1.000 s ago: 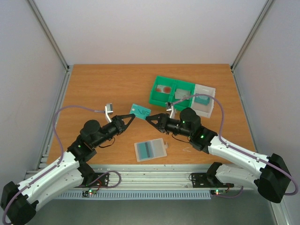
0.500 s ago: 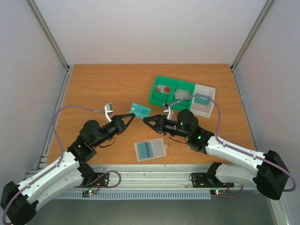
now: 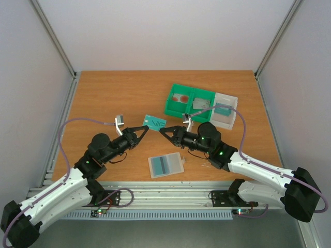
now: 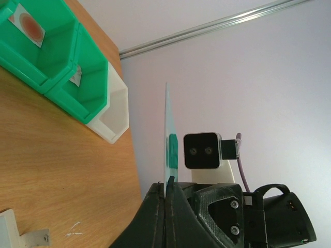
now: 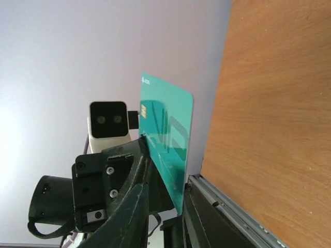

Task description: Take the credit cards out of the card holder

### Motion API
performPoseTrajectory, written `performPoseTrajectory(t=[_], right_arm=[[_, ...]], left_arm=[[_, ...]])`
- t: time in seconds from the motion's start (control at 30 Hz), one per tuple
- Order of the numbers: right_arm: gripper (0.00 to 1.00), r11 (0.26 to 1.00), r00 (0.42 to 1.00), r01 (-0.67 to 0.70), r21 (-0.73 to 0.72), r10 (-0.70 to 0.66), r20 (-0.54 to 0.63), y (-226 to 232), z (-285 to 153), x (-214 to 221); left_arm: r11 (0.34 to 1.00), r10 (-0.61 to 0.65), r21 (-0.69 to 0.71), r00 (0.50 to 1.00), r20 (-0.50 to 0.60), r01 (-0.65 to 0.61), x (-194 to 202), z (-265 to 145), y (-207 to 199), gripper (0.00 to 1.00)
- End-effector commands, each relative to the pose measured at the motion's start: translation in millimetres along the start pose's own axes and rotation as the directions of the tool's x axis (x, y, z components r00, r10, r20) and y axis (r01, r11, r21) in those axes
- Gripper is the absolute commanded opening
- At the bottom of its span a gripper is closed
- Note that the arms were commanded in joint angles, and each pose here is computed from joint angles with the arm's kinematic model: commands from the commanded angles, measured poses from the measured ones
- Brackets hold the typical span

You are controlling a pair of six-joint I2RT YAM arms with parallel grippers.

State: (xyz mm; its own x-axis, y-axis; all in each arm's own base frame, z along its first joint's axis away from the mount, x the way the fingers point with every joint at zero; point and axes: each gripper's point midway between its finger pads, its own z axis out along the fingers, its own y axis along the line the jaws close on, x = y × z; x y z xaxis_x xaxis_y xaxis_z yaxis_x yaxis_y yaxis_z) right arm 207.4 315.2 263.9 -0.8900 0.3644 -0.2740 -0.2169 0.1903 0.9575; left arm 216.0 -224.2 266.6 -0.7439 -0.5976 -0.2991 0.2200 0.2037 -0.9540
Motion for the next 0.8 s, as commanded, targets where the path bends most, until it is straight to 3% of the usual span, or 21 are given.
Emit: performPoseTrajectory(t=[0.0, 0.17, 0.27, 0.33, 0.47, 0.6, 0.63, 0.77], right_arm=[[0.17, 0.997, 0.998, 0.057, -0.049, -0.055, 0.044, 17.4, -3.7, -7.0], [0.03, 0.996, 0.997, 0.059, -0.071, -0.056, 0.045, 19.3, -2.4, -6.7], [0.01, 0.995, 0.997, 0.063, -0.073, -0.061, 0.039, 19.1, -3.4, -5.2], [0.01, 0.996, 0.996, 0.079, -0.051, -0.077, 0.037, 15.9, -5.0, -4.5], [0.01, 0.994, 0.994, 0.106, 0.034, -0.106, -0.002, 7.6, -11.6, -0.1], [0.01, 0.979, 0.988, 0.157, 0.133, -0.156, -0.017, 0.1, -28.6, -0.8], [0.01, 0.968, 0.983, 0.185, 0.17, -0.181, -0.037, -4.5, -32.7, 0.2], [0.01, 0.927, 0.958, 0.285, 0.245, -0.272, -0.084, -11.4, -44.7, -5.5]], left_arm=[[0.998, -0.006, 0.07, 1.0, 0.026, 0.004, -4.1, -1.3, -12.2, 0.0], [0.997, -0.004, 0.073, 1.0, 0.013, 0.003, -2.1, -0.6, -12.7, 0.0], [0.997, 0.001, 0.083, 1.0, 0.0, -0.001, 0.2, -1.1, -14.8, 0.02], [0.997, 0.003, 0.073, 1.0, -0.003, -0.003, 0.9, -2.2, -13.3, 0.15], [0.999, 0.032, 0.007, 0.999, -0.034, -0.032, 4.4, -3.4, -8.6, 0.6], [0.991, 0.111, -0.06, 0.99, -0.088, -0.117, 9.3, -2.1, -4.0, 0.82], [0.99, 0.12, -0.065, 0.988, -0.096, -0.127, 10.4, -1.2, -2.3, 0.95], [0.983, 0.139, -0.098, 0.98, -0.142, -0.153, 16.3, 4.2, 6.6, 0.99]])
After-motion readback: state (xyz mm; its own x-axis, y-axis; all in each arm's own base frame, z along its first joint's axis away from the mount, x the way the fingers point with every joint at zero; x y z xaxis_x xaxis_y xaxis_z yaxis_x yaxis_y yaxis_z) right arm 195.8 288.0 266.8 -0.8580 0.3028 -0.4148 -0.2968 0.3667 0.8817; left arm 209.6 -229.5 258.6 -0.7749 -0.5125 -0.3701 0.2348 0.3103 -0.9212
